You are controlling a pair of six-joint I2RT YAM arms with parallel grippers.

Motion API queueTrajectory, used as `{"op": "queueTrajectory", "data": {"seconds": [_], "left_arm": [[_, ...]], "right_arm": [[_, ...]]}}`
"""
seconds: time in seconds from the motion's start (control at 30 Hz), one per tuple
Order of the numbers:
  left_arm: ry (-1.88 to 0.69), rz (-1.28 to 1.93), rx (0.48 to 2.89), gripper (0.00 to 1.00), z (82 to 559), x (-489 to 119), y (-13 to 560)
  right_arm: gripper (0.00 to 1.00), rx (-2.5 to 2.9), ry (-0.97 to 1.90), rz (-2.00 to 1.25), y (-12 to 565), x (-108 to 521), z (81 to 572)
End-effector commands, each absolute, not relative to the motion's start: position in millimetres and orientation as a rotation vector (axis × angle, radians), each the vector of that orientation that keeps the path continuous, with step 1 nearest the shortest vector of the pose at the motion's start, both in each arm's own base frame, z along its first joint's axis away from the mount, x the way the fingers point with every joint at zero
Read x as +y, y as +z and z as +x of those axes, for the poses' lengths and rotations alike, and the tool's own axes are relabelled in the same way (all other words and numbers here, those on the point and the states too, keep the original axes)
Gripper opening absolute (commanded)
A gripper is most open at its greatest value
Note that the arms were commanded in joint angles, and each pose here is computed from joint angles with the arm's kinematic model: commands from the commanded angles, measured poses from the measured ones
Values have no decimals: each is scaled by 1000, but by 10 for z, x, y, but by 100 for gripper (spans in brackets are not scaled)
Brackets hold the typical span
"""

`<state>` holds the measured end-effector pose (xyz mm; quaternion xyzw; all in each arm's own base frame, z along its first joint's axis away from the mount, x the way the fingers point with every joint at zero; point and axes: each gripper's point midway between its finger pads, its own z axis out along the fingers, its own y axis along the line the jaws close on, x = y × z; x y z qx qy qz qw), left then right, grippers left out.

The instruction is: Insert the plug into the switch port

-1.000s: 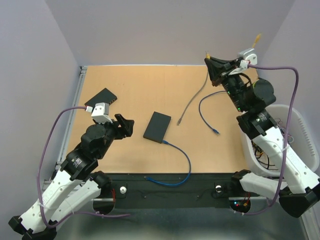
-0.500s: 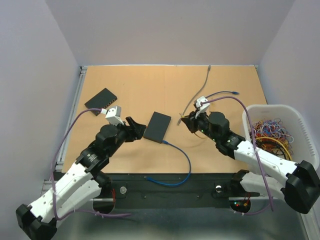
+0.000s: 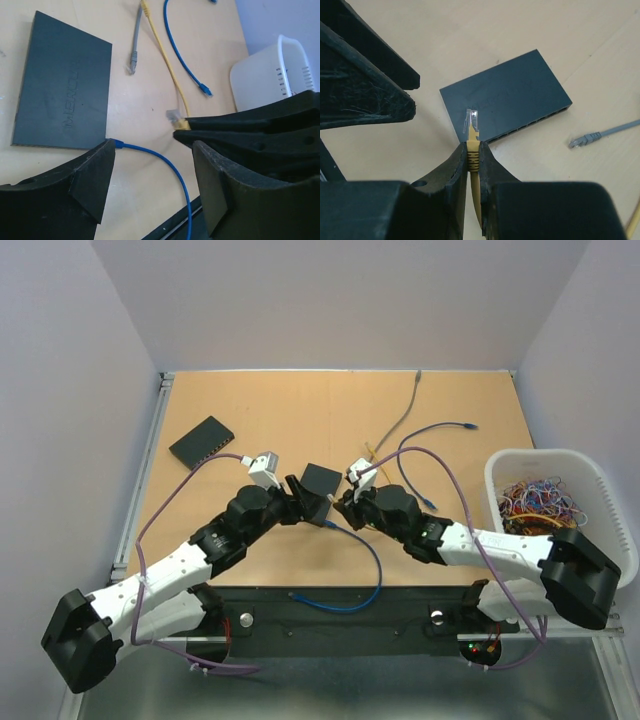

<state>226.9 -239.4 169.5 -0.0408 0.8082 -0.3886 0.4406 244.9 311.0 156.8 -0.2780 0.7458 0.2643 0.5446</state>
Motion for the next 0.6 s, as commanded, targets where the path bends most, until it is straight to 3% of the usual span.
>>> {"op": "queueTrajectory", "data": {"seconds": [0.0, 0.57], "left_arm": [[-1067, -124, 1859, 73, 2343, -2525, 2123], [-1038, -143, 1897, 69, 2405, -2558, 1843]], "right_arm": [[0, 1663, 620, -594, 1907, 3260, 2561], [0, 1644, 627, -626, 1899, 3517, 2391]]}}
